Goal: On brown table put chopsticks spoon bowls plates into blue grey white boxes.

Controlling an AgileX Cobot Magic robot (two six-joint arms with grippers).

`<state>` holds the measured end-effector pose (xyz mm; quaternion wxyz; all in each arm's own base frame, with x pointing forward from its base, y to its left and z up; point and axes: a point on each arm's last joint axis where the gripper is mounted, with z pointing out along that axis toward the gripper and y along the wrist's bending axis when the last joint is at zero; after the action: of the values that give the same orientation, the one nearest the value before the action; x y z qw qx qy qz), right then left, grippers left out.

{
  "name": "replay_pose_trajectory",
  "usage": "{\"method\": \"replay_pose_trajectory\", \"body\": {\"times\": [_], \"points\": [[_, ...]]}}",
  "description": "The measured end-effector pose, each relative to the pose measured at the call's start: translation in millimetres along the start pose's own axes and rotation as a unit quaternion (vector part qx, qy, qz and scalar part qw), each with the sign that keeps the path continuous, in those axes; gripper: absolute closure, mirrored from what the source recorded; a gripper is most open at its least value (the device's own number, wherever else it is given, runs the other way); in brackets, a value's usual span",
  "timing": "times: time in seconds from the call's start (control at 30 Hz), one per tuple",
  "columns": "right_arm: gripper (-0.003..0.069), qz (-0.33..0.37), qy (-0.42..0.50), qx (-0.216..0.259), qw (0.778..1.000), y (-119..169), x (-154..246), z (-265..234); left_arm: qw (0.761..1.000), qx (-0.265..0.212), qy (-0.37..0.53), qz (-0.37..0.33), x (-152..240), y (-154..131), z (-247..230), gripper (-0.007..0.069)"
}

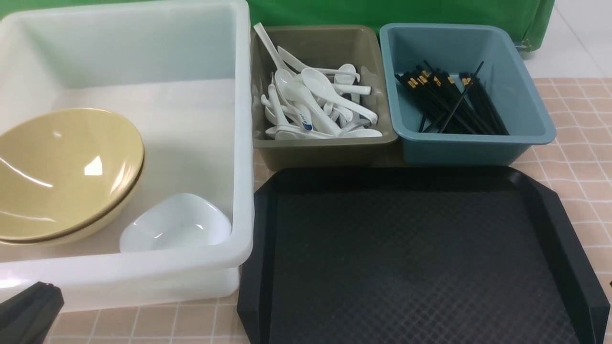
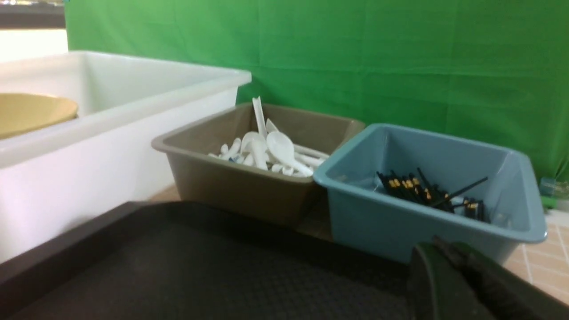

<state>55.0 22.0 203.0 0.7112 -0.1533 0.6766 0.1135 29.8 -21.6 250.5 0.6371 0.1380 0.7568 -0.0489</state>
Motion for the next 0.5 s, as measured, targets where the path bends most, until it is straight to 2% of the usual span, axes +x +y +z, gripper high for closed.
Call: {"method": "replay_pose_trajectory", "body": {"times": [0.13, 0.33, 0.37, 0.5], "points": [[0.0616, -0.001, -0.003, 0.003, 1.0, 0, 0, 0, 1.0, 0.0, 0.0, 0.0, 0, 0, 0, 0.062], [0.0615, 0.018, -0.012, 0.117, 0.993, -13, -1, -4, 1.0, 0.001, 0.002, 0.0, 0, 0, 0, 0.062], [0.0615, 0.016, -0.011, 0.152, 0.988, -17, -1, -5, 1.0, 0.001, 0.002, 0.0, 0, 0, 0, 0.062], [0.0612, 0.019, 0.013, 0.223, 0.975, -25, 4, -8, 1.0, 0.001, 0.002, 0.0, 0, 0, 0, 0.062]]}}
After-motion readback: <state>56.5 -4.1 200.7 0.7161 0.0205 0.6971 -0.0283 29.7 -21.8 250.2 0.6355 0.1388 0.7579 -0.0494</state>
